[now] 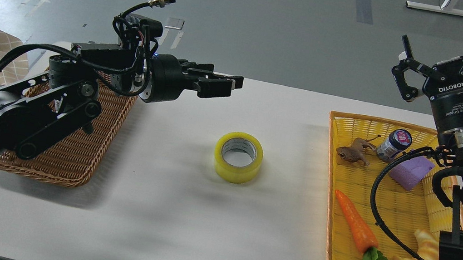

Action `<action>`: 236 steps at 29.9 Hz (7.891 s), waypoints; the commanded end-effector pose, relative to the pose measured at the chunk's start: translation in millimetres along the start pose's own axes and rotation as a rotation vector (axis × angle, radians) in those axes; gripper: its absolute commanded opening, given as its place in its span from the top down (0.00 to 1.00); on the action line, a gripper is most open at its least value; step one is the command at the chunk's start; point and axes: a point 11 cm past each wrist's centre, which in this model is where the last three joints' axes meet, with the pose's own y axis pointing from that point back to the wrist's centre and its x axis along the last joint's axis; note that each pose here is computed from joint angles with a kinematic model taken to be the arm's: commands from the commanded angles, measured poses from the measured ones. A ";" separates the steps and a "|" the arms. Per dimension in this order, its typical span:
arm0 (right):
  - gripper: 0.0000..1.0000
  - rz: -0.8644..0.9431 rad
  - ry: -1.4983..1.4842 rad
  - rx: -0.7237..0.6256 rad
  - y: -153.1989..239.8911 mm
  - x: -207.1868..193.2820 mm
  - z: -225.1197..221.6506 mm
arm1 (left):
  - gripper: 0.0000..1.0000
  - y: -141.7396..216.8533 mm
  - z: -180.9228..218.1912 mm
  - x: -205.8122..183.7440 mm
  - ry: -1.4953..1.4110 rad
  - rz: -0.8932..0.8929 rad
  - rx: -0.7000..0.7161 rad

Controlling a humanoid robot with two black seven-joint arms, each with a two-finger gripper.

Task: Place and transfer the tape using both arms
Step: 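Reach the left gripper from the basket toward the tape roll on the table, then grasp the tape roll with the left gripper, then lift the tape roll and lower it into the wicker basket, then open the left gripper and release the tape in the basket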

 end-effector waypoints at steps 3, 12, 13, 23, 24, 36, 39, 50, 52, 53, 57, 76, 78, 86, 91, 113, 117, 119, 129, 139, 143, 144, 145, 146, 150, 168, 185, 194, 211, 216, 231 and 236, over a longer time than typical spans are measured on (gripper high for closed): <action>0.00 0.005 0.003 -0.003 2.1 1.6 -0.3 | 0.02 -16.2 11.3 -13.5 -0.107 -0.053 0.023; 0.00 0.034 -0.004 0.005 9.2 10.6 0.7 | 0.02 -28.6 5.1 -33.0 -0.166 -0.130 0.091; 0.00 0.038 -0.005 0.004 10.8 11.8 1.5 | 0.02 -28.6 3.2 -32.9 -0.165 -0.131 0.096; 0.00 0.110 -0.019 0.009 37.4 30.4 6.4 | 0.02 -31.7 -8.9 -45.7 -0.222 -0.186 0.148; 0.00 0.120 -0.021 0.008 41.3 32.8 8.0 | 0.02 -32.8 -8.4 -50.2 -0.247 -0.203 0.152; 0.00 0.150 -0.024 0.015 53.1 40.2 8.5 | 0.02 -54.2 5.9 -56.0 -0.317 -0.235 0.183; 0.00 0.150 -0.023 0.016 53.1 40.2 8.3 | 0.02 -61.0 9.9 -57.7 -0.310 -0.237 0.178; 0.00 0.156 -0.027 0.014 55.7 41.2 9.9 | 0.02 -72.6 17.5 -72.8 -0.293 -0.256 0.195; 0.00 0.156 -0.027 0.015 55.7 41.2 9.8 | 0.02 -73.6 16.2 -85.6 -0.311 -0.294 0.200; 0.00 0.156 -0.027 0.015 55.7 41.2 9.8 | 0.02 -73.6 16.2 -85.7 -0.311 -0.294 0.200; 0.00 0.156 -0.025 0.013 55.8 41.3 9.6 | 0.02 -73.8 12.3 -91.2 -0.310 -0.312 0.209; 0.00 0.161 -0.027 0.011 58.1 42.6 10.5 | 0.12 -82.7 7.6 -101.9 -0.277 -0.339 0.230; 0.00 0.163 -0.029 0.013 58.5 42.7 11.1 | 0.15 -82.6 7.8 -104.7 -0.282 -0.347 0.229; 0.00 0.169 -0.028 0.010 60.9 44.1 11.7 | 0.22 -81.4 5.3 -112.1 -0.281 -0.364 0.234; 0.00 0.167 -0.029 0.009 60.6 43.5 12.1 | 0.29 -80.9 -0.2 -113.7 -0.278 -0.371 0.251; 0.00 0.168 -0.030 0.011 60.9 44.1 11.6 | 0.38 -78.2 -13.2 -122.8 -0.242 -0.400 0.282; 0.00 0.168 -0.030 0.011 60.9 44.1 11.6 | 0.48 -77.8 -15.9 -125.3 -0.227 -0.407 0.289; 0.00 0.170 -0.030 0.010 61.5 44.4 11.9 | 0.55 -77.9 -16.0 -124.9 -0.223 -0.407 0.288; 0.00 0.174 -0.033 0.011 63.3 45.3 12.6 | 1.00 -79.8 -9.0 -124.7 -0.183 -0.409 0.232; 0.00 0.171 -0.032 0.012 62.9 44.4 12.1 | 1.00 -83.4 -4.1 -64.4 -0.177 -0.317 0.216; 0.00 0.171 -0.034 0.011 62.6 44.2 13.0 | 1.00 -72.6 -17.0 -30.8 -0.189 -0.270 0.248; 0.00 0.170 -0.035 0.011 62.5 44.0 13.5 | 1.00 -71.3 -18.3 -25.0 -0.194 -0.262 0.253; 0.00 0.170 -0.035 0.011 62.5 44.0 13.5 | 1.00 -68.7 -19.4 -14.4 -0.192 -0.247 0.254; 0.00 0.170 -0.035 0.011 62.5 44.0 13.5 | 1.00 -68.6 -18.5 -10.2 -0.191 -0.241 0.252; 0.00 0.169 -0.035 0.012 62.3 43.6 13.3 | 1.00 -60.3 -23.9 11.7 -0.197 -0.212 0.264; 0.00 0.170 -0.041 0.013 61.9 43.7 14.7 | 1.00 15.7 -102.8 37.9 -0.195 -0.194 0.438; 0.00 0.165 -0.041 0.015 59.0 43.1 13.8 | 1.00 108.1 -190.4 -3.3 -0.111 -0.308 0.655; 0.00 0.169 -0.043 0.012 59.9 44.1 15.0 | 1.00 149.7 -218.6 -40.1 -0.029 -0.366 0.720; 0.00 0.173 -0.042 0.010 61.7 45.2 15.3 | 1.00 172.0 -230.8 -90.9 0.008 -0.401 0.741; 0.00 0.173 -0.042 0.010 61.7 45.2 15.3 | 1.00 173.7 -232.7 -92.4 0.032 -0.387 0.743; 0.00 0.175 -0.042 0.010 62.3 45.5 15.6 | 1.00 180.4 -237.8 -110.8 0.085 -0.400 0.763; 0.00 0.173 -0.042 0.010 61.7 45.2 15.3 | 0.60 180.3 -238.1 -111.0 0.091 -0.397 0.765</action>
